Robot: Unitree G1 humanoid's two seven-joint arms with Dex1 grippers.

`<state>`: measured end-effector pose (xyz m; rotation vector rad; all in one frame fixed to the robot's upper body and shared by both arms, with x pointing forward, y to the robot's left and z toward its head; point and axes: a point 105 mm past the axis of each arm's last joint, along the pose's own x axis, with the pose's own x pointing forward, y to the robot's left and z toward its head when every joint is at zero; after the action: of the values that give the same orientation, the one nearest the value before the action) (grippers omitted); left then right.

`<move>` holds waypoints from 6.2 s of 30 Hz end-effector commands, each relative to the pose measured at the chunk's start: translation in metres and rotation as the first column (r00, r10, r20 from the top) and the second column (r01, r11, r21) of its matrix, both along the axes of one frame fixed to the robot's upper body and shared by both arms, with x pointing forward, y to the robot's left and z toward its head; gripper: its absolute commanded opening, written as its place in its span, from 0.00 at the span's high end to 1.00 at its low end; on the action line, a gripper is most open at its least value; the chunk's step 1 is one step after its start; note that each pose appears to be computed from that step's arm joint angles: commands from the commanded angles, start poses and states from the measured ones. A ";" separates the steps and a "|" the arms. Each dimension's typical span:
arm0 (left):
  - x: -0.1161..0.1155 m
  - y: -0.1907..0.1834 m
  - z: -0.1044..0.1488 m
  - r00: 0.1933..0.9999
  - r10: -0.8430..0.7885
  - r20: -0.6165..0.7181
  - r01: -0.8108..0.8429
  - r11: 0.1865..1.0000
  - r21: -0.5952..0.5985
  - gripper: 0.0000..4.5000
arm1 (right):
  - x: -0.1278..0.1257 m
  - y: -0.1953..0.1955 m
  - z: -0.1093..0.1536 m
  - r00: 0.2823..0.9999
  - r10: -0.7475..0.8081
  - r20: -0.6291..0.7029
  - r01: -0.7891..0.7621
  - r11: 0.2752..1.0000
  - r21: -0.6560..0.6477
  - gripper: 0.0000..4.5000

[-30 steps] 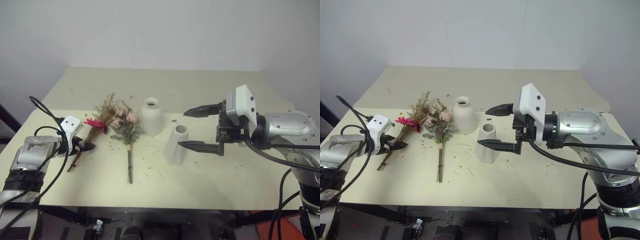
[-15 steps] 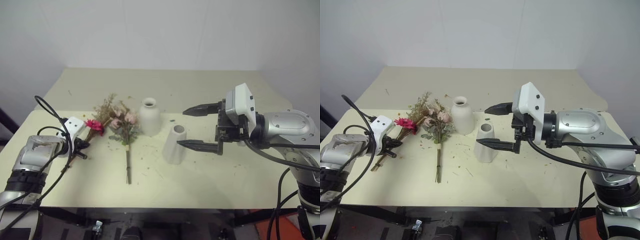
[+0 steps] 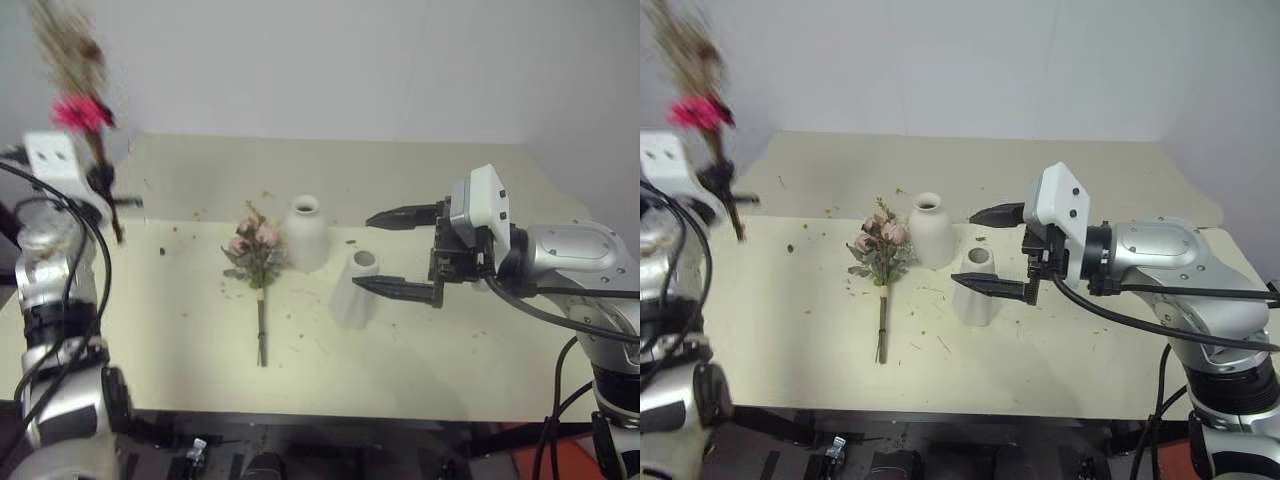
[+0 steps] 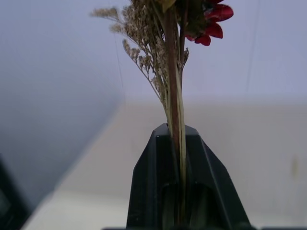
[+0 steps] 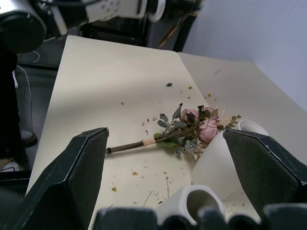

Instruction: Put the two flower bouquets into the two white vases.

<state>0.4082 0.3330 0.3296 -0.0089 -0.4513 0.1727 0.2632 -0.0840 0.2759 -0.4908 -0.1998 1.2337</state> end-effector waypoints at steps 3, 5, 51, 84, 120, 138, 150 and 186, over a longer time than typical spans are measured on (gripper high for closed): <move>0.013 -0.034 0.039 0.955 -0.122 0.270 0.148 0.986 -0.075 1.00 | -0.004 0.002 0.007 0.999 -0.022 0.043 0.021 0.999 0.038 0.00; 0.021 -0.049 0.036 0.932 -0.195 0.306 0.241 0.963 -0.122 1.00 | -0.005 0.003 0.007 0.999 -0.030 0.045 0.028 0.999 0.046 0.00; 0.053 -0.214 -0.019 0.595 -0.757 0.269 0.802 0.539 -0.258 1.00 | 0.027 -0.007 0.005 0.887 -0.435 0.152 0.415 0.898 0.149 0.00; 0.032 -0.239 -0.064 0.563 -0.826 0.036 0.814 0.562 0.150 1.00 | 0.019 -0.005 0.005 0.911 -0.360 0.200 0.330 0.929 0.165 0.00; -0.046 -0.166 -0.062 0.459 -0.874 0.161 0.847 0.485 0.219 0.02 | 0.025 -0.006 -0.006 0.927 -0.340 0.157 0.314 0.934 0.168 0.00; -0.088 -0.171 -0.137 0.626 -0.345 -0.699 0.359 0.924 -0.134 0.02 | 0.031 -0.014 0.006 0.963 -0.259 0.076 0.255 0.965 0.059 0.00; -0.086 -0.168 -0.179 0.489 -0.259 -0.833 0.213 0.961 -0.174 0.02 | 0.012 -0.016 0.007 0.985 -0.168 0.036 0.171 0.981 -0.092 0.00; -0.035 -0.165 -0.122 0.673 -0.380 -0.635 0.141 0.908 -0.394 0.98 | 0.003 -0.028 0.000 0.978 -0.208 0.021 0.209 0.971 -0.117 0.00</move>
<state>0.3703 0.1576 0.1670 -0.2830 0.5578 -0.0678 0.2698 -0.1076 0.2637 -0.5808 -0.0251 1.0643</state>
